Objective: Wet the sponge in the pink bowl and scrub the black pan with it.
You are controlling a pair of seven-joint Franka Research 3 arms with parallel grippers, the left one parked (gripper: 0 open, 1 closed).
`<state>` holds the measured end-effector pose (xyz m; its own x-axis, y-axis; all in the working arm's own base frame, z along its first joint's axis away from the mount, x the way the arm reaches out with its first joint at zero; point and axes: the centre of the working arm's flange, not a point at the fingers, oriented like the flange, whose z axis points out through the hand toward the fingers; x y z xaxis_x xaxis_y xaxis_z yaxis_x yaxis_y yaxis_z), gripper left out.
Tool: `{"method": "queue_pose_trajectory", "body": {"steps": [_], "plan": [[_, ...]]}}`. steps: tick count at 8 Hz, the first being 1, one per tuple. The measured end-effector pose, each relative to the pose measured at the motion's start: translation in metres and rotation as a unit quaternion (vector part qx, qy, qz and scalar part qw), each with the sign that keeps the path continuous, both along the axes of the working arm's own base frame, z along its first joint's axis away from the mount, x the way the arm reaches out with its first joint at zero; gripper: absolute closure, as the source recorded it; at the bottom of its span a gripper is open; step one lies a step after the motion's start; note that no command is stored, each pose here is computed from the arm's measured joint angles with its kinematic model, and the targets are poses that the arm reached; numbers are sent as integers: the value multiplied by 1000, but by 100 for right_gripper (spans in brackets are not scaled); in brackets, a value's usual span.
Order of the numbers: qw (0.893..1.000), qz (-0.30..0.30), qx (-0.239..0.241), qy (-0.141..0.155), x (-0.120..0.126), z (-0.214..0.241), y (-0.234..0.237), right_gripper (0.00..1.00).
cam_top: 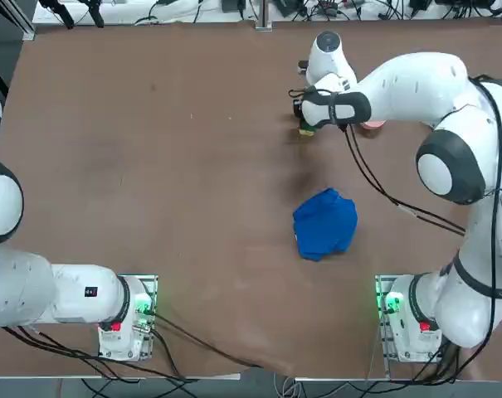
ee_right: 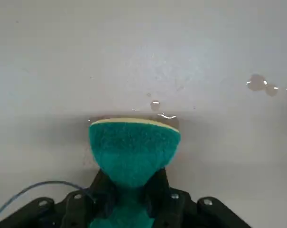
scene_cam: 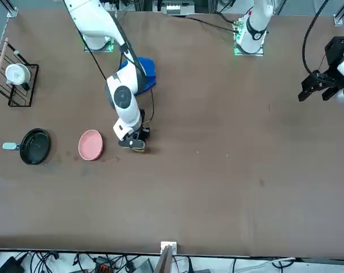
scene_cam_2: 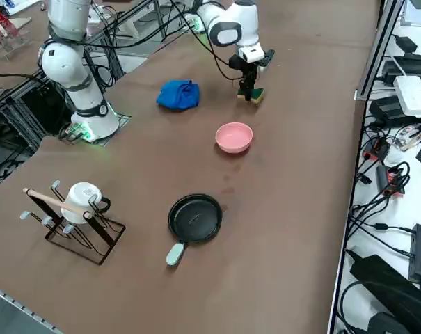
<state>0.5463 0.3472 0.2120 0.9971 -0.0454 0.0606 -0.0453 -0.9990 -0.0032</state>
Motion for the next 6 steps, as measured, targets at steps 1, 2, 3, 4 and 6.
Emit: {"method": "queue_pose_trajectory", "body": {"steps": [1, 2, 3, 4, 6], "plan": [[1000, 2, -1, 2, -2, -4, 2, 63], [1000, 5, -4, 4, -4, -8, 3, 62], [1000, 12, -7, 4, -5, -11, 4, 62], [1000, 28, -9, 5, -5, -12, 4, 62], [999, 48, -12, 7, -6, -16, 4, 60]]}}
